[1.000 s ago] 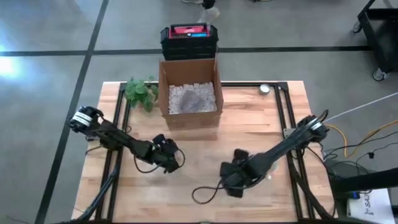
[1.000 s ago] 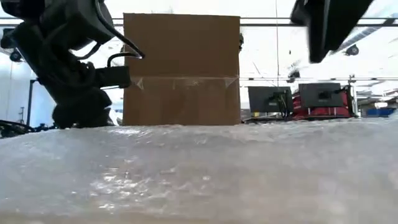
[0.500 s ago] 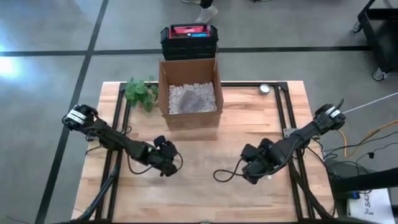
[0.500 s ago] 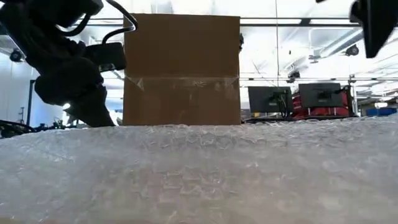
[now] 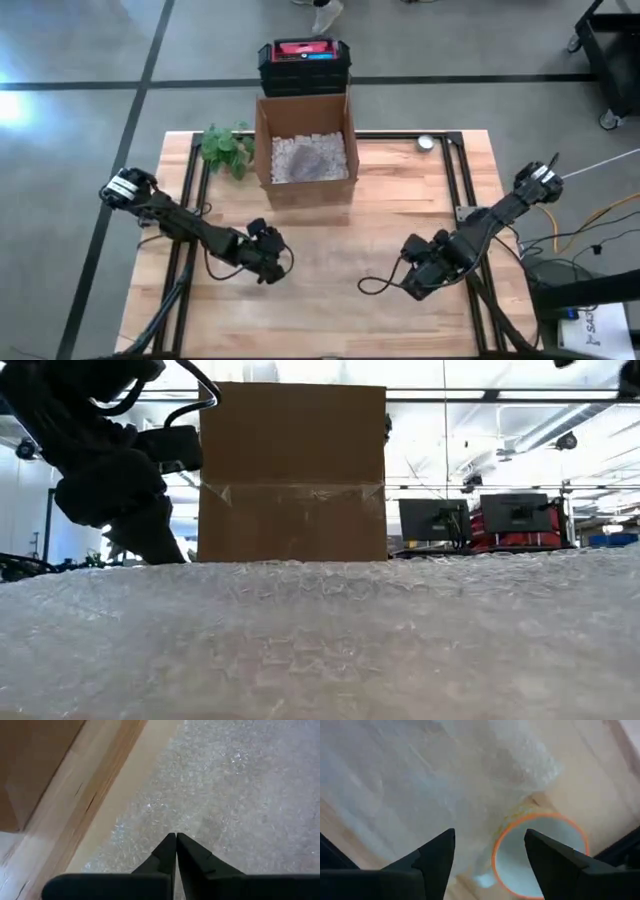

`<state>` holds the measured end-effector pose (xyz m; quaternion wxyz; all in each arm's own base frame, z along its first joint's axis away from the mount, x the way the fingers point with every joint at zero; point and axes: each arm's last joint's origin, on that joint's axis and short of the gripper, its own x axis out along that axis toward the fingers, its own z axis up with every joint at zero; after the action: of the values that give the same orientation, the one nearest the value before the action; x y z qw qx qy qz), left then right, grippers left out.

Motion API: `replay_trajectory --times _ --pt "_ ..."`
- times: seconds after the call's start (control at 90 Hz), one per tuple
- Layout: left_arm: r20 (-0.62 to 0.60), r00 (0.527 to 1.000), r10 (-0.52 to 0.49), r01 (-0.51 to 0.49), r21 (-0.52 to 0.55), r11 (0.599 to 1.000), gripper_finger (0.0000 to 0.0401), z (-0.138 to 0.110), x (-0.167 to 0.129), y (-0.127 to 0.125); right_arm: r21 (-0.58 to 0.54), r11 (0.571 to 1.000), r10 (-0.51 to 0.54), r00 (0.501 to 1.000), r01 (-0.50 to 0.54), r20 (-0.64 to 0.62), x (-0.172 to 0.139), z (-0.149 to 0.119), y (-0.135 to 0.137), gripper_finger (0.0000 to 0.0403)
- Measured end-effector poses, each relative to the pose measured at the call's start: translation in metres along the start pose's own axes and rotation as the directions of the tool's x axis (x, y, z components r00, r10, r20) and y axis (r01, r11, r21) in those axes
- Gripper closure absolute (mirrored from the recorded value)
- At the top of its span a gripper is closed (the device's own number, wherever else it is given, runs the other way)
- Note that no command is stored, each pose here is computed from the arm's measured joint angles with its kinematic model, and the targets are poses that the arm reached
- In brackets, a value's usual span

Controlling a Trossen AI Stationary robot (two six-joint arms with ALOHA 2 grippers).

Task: Wrap mug
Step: Wrap the yellow mug using the bubble wrap

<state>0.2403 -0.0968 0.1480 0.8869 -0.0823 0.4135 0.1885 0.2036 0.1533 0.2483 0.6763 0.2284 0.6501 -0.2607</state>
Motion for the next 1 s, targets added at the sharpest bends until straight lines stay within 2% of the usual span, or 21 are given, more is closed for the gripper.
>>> replay_trajectory --times 0.144,0.311,0.389,0.489,0.589,0.633,0.833,1.0 --pt "0.000 1.000 0.000 0.000 0.000 1.000 0.0401 0.000 0.000 0.000 0.035 0.999 -0.021 0.998 0.023 -0.053 0.019 -0.009 -0.003 0.0198" --pt "0.000 1.000 0.000 0.000 0.004 1.000 0.0401 0.000 0.000 0.000 0.009 1.000 0.009 0.998 -0.008 -0.061 0.042 -0.013 -0.004 0.0215" --pt "0.000 1.000 -0.001 0.001 0.004 1.000 0.0401 0.000 0.000 0.000 -0.012 1.000 -0.016 0.998 0.015 -0.064 0.048 -0.014 -0.008 0.0240" --pt "0.000 1.000 -0.002 0.002 0.003 1.000 0.0401 0.000 0.000 0.000 -0.064 0.998 -0.017 0.998 0.012 -0.063 0.048 -0.014 -0.009 0.0299" --pt "-0.003 1.000 -0.005 0.005 0.002 1.000 0.0401 0.000 0.000 0.000 -0.124 0.992 0.005 0.998 -0.012 -0.058 0.039 -0.013 -0.009 0.0372" --pt "-0.003 1.000 -0.005 0.005 0.002 1.000 0.0401 0.000 0.000 0.000 -0.151 0.988 0.002 0.998 -0.011 -0.060 0.033 -0.013 -0.009 0.0389" --pt "-0.002 1.000 -0.006 0.006 -0.001 1.000 0.0401 0.000 0.000 0.000 -0.193 0.980 -0.060 0.997 0.048 -0.057 -0.005 -0.011 -0.011 0.0388" --pt "0.001 1.000 -0.009 0.009 0.005 1.000 0.0401 0.002 -0.001 -0.002 -0.267 0.962 0.063 0.997 -0.048 0.048 -0.035 -0.003 0.003 0.0397"
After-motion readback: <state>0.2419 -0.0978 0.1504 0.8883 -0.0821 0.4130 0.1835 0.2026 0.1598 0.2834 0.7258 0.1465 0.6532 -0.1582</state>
